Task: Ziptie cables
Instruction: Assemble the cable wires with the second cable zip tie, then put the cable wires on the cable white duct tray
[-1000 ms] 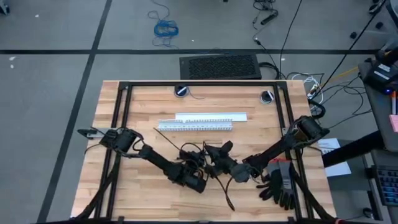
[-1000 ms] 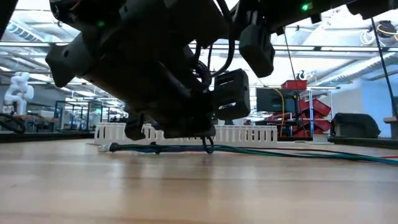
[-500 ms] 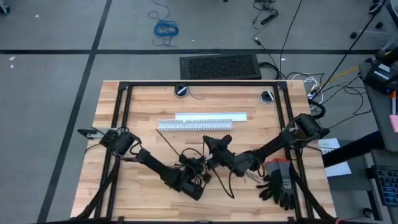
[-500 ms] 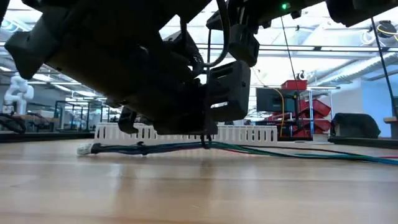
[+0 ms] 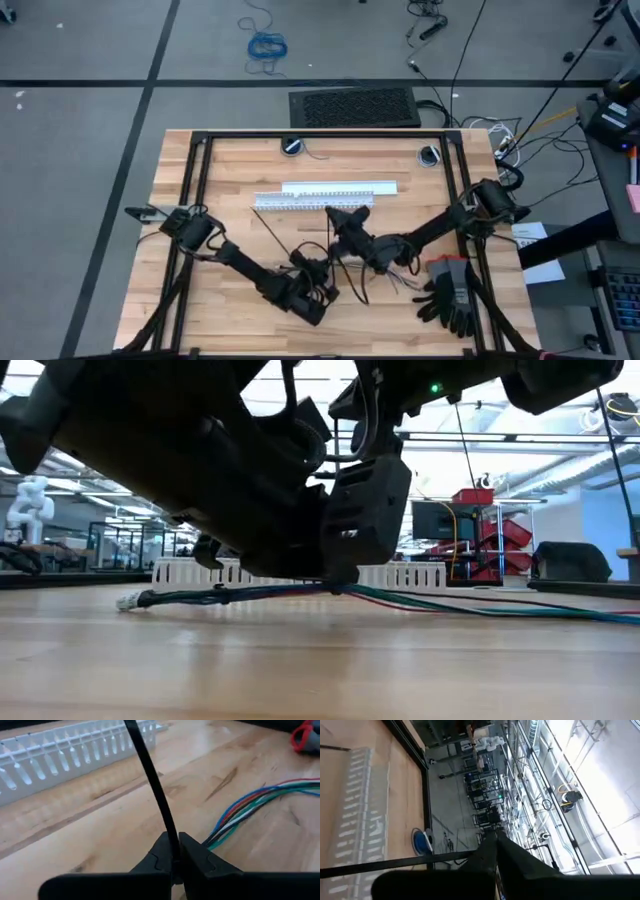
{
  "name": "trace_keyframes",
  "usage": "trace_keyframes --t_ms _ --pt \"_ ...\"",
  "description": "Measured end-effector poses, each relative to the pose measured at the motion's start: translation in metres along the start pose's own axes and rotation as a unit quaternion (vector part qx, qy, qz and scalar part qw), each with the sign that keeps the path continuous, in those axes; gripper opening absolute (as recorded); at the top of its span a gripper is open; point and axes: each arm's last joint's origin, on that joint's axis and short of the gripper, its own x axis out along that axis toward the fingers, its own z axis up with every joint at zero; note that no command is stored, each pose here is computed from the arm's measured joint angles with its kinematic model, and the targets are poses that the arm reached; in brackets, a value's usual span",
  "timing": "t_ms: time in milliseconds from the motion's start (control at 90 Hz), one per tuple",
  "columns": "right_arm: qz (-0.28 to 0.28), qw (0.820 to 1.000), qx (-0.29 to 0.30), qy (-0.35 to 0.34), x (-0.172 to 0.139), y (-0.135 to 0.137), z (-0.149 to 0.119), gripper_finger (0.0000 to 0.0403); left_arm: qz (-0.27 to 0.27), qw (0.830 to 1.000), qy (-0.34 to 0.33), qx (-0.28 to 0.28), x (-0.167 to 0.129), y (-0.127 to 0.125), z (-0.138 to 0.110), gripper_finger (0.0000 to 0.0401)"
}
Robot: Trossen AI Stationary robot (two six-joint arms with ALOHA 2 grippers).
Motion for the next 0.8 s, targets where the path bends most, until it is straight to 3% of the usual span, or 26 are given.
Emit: trace_keyframes --t_ms 278,500,633,800 --pt "0.01 1.0 -0.014 0.01 0.006 0.005 -0.004 0.0 -0.031 0.999 0.014 0.008 -0.019 -0.007 -0.01 0.0017" --pt "0.071 0.995 -0.058 0.03 -0.001 0.028 -0.011 0.0 -0.051 0.998 0.026 0.002 -0.029 -0.011 -0.018 0.0022" --pt "0.103 0.991 -0.071 0.041 -0.011 0.04 -0.016 0.0017 -0.067 0.997 0.028 -0.013 -0.03 -0.015 -0.017 0.007" --pt "0.132 0.987 -0.081 0.037 -0.027 0.05 -0.018 0.0072 -0.072 0.997 0.028 -0.023 -0.03 -0.016 -0.013 0.0147"
